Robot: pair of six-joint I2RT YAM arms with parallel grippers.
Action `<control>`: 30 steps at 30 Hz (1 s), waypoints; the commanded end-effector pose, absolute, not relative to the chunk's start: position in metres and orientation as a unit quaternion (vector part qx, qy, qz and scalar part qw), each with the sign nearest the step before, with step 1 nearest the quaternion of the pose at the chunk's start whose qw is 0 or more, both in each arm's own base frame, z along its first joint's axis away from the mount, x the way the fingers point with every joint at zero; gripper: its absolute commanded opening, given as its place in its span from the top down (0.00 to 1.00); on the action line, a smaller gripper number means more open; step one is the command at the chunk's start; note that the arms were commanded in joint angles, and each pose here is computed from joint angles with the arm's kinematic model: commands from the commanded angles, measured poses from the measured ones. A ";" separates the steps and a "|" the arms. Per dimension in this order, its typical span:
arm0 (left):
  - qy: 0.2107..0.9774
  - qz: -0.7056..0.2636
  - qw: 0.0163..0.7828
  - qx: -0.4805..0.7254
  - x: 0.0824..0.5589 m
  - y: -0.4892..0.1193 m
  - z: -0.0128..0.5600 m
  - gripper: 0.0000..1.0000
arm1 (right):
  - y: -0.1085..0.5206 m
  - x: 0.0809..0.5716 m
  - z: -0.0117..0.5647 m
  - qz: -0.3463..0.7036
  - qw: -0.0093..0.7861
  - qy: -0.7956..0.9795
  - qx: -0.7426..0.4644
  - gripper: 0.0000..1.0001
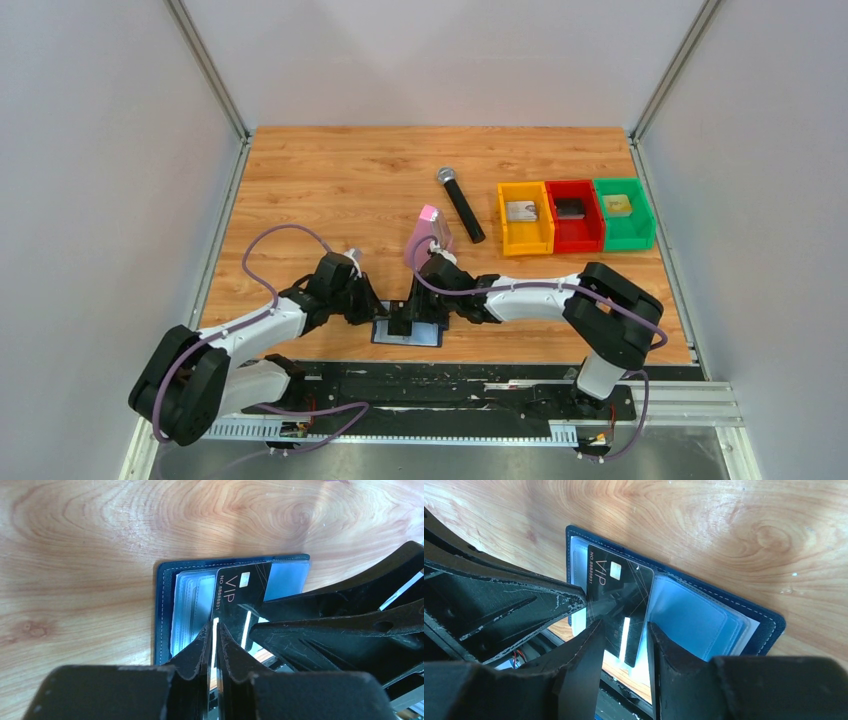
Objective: Take the credit cards out of the card holder
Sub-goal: Pick up the credit card from the card holder.
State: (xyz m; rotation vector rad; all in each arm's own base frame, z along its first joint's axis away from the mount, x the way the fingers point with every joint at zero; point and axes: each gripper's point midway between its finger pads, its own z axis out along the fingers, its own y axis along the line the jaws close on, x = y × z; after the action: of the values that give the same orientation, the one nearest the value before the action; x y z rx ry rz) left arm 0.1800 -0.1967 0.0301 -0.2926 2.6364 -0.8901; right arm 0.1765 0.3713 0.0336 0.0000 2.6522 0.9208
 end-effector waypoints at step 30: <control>0.916 -0.353 0.169 -0.087 0.178 -0.208 0.045 0.79 | 0.366 0.179 0.081 0.442 0.219 0.869 -0.046 1.00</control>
State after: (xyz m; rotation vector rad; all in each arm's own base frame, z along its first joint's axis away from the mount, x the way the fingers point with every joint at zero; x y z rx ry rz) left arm 0.1753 -0.2036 0.0316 -0.2828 2.6287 -0.9747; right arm 0.1753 0.3665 0.0561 -0.0501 2.4957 1.1721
